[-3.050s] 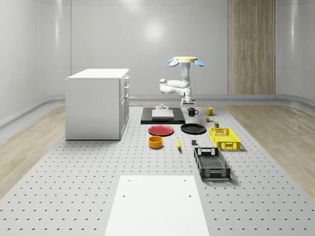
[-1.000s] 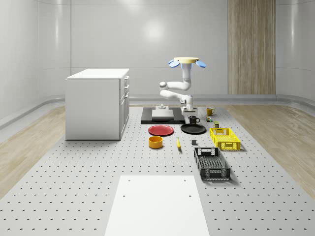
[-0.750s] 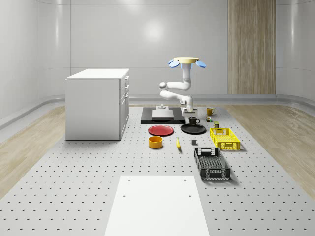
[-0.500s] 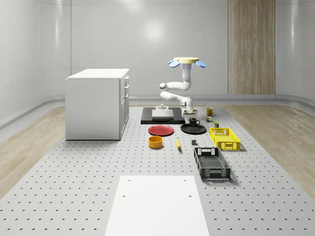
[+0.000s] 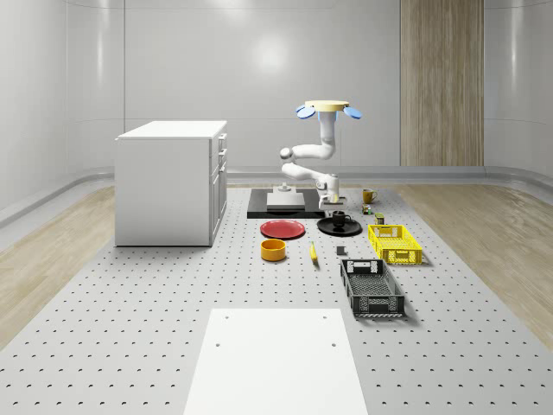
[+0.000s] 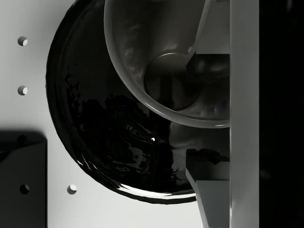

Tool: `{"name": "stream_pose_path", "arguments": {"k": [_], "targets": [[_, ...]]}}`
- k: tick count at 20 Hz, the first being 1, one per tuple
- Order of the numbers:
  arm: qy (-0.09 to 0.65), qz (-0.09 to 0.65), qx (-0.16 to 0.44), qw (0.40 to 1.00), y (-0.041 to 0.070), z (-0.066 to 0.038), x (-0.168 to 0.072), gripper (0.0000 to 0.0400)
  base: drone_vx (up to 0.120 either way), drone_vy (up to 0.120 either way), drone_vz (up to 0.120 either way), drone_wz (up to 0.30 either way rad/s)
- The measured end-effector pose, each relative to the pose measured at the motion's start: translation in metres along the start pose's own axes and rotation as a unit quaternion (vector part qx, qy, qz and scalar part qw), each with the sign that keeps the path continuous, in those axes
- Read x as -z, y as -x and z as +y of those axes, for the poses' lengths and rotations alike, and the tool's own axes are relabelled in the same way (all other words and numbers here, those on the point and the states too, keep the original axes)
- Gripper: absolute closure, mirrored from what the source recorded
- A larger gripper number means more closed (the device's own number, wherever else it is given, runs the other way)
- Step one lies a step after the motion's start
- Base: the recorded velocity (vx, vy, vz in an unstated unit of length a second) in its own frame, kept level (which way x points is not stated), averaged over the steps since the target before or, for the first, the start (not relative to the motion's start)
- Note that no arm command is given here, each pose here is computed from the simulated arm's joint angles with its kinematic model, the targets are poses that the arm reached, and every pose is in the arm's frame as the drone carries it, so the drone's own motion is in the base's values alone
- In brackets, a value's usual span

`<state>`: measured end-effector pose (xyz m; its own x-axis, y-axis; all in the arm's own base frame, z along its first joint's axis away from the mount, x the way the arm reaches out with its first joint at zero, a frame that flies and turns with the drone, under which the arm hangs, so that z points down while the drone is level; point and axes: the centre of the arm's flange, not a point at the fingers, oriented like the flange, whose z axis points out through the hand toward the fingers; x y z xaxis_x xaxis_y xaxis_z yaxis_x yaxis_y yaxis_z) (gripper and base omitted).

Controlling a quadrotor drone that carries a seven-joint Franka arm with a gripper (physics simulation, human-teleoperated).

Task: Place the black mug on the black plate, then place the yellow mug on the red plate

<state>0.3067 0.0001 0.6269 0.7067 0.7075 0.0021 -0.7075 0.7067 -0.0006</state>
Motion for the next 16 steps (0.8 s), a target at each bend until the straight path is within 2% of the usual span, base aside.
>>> {"name": "stream_pose_path", "arguments": {"k": [3, 6, 9, 16], "targets": [[0.0, 0.0, 0.0, 1.0, 0.0, 0.0, 0.006, 0.0067, 0.0, 0.0, 0.0, 0.0], [0.0, 0.0, 0.0, 1.0, 0.0, 0.0, 0.016, 0.0032, 0.0, 0.0, 0.0, 0.0], [0.0, 0.0, 0.0, 1.0, 0.0, 0.0, 0.025, 0.0015, 0.0, 0.0, 0.0, 0.0], [0.0, 0.0, 0.0, 1.0, 0.0, 0.0, 0.037, 0.0003, 0.0, 0.0, 0.114, 0.0]]}}
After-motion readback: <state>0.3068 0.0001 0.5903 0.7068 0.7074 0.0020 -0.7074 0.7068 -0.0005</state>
